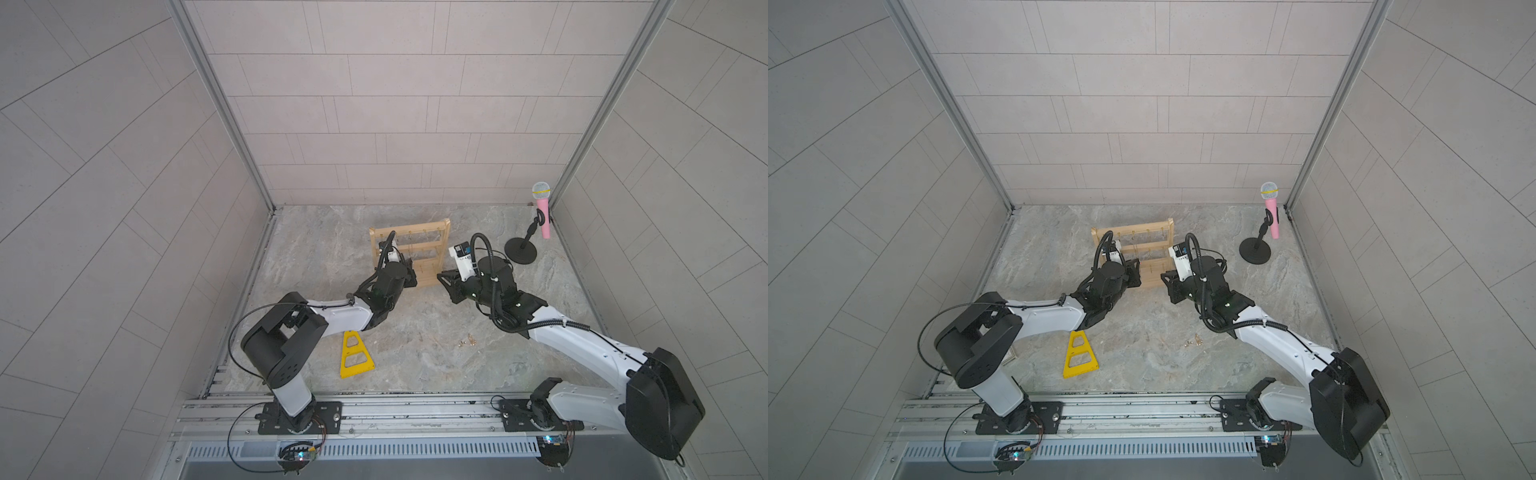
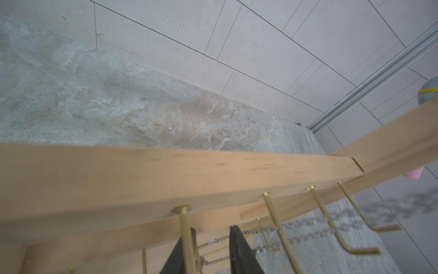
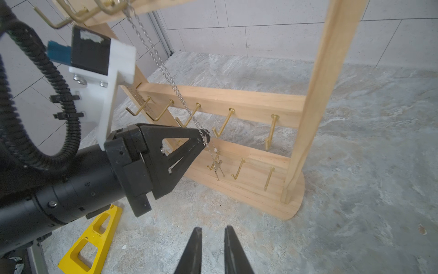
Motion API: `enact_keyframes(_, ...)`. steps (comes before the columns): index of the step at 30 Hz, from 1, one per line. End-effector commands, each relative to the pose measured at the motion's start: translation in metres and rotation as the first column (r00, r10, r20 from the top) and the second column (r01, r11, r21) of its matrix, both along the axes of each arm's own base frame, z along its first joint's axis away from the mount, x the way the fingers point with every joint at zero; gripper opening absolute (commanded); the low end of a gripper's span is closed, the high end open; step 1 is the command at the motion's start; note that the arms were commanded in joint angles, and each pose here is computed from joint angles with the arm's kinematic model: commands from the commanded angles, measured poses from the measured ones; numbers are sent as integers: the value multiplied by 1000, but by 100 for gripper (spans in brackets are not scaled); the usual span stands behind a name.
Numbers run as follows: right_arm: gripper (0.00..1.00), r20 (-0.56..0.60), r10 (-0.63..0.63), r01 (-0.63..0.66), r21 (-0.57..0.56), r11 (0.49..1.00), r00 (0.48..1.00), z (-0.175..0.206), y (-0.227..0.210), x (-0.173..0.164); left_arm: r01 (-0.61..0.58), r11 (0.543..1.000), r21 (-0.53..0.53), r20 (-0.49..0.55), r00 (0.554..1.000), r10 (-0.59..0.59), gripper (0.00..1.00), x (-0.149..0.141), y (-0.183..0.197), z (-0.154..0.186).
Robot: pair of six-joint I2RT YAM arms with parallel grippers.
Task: Hang the necklace on the jewelry display stand
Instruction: Hang the necklace on the stand.
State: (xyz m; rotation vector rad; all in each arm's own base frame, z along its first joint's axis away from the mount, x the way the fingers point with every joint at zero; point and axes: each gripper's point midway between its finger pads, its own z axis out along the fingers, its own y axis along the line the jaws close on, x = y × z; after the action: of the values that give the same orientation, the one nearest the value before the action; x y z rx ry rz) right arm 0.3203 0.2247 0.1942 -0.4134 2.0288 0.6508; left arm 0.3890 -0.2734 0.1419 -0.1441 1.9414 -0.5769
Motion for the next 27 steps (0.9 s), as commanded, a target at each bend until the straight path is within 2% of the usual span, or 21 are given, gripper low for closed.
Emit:
enact_keyframes(1,20,7,-1,1,6,1000,1000,0,0,2,-10,999,-44,16,1000,11,30,2,0,11)
enact_keyframes(7,21,2,8,-8,13,1000,1000,0,2,1,0,997,-82,32,999,2,29,0,-2,23)
enact_keyframes(19,21,2,17,-17,12,1000,1000,0,3,-1,-13,998,-69,31,999,15,30,7,-4,18)
enact_keyframes(27,21,5,21,-21,19,1000,1000,1,3,-1,-18,995,-93,54,998,23,31,5,-2,30)
